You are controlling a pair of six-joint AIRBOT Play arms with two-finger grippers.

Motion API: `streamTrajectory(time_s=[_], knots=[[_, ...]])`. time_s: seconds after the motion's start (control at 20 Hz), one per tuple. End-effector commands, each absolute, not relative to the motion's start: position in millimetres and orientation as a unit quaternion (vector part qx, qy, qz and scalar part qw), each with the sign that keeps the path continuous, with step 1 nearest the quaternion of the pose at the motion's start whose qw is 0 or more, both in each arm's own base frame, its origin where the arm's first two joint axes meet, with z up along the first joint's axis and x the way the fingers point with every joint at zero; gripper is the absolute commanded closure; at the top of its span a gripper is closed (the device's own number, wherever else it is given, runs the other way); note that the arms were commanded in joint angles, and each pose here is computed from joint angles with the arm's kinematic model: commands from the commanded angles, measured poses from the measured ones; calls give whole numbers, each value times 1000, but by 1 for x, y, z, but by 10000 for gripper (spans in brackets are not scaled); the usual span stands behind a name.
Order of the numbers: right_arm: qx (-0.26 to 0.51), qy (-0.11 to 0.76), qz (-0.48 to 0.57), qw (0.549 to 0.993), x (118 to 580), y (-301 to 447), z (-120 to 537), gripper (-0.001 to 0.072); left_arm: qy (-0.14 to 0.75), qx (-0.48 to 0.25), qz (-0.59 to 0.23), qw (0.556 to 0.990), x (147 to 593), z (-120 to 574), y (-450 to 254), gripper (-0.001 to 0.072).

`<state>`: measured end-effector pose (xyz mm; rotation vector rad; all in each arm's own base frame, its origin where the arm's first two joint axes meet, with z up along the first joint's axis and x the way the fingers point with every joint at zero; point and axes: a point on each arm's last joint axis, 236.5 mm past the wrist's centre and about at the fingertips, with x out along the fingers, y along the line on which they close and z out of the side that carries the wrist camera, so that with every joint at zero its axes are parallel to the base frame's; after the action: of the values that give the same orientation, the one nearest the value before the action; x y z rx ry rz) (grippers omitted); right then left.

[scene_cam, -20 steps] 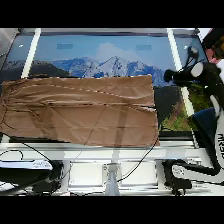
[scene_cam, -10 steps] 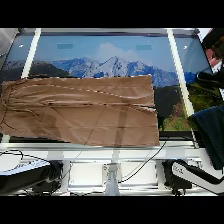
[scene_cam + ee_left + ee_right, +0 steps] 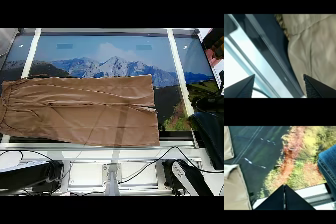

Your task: Fold the clothes and pants, and hang the long-sleeved shirts on hangers.

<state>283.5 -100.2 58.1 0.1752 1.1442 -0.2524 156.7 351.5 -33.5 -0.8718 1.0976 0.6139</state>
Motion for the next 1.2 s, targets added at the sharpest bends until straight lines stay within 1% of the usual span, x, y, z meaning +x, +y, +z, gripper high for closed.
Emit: streamTrajectory(time_s=[0.0,0.1,0.25,0.35,0.55,0.6,0.65,0.7,0.8,0.85,0.9,0.95,1.0,1.05,1.15], knots=[[101,532,-125,831,281,-97,55,698,515,-421,248,705,157,-82,344,21],[117,529,-129,830,282,-94,56,698,495,-427,240,718,169,-93,351,21],[140,518,-113,837,289,-83,58,697,443,-438,219,751,197,-96,360,22],[159,509,-99,840,295,-74,61,697,416,-446,216,763,210,-98,367,21],[164,508,-95,840,296,-71,61,698,365,-463,194,784,234,-95,372,23],[164,509,-95,840,295,-71,61,697,353,-468,188,788,240,-94,372,42],[165,511,-94,839,295,-70,61,697,352,-469,183,789,244,-95,371,115],[165,512,-94,838,294,-70,60,697,358,-466,177,790,247,-98,367,173],[169,516,-91,835,292,-67,59,697,366,-463,164,790,255,-102,360,177],[173,520,-86,832,291,-64,59,697,369,-462,160,791,259,-103,357,199],[180,527,-81,827,288,-59,57,697,372,-459,156,792,264,-103,354,314],[184,537,-76,820,283,-55,56,698,374,-457,151,793,268,-103,351,445],[188,538,-78,818,280,-54,56,698,375,-456,148,793,271,-103,349,622],[189,530,-81,823,281,-55,61,698,377,-456,144,794,274,-103,346,654],[198,500,-95,838,277,-55,79,698,379,-456,135,794,275,-100,342,654]])
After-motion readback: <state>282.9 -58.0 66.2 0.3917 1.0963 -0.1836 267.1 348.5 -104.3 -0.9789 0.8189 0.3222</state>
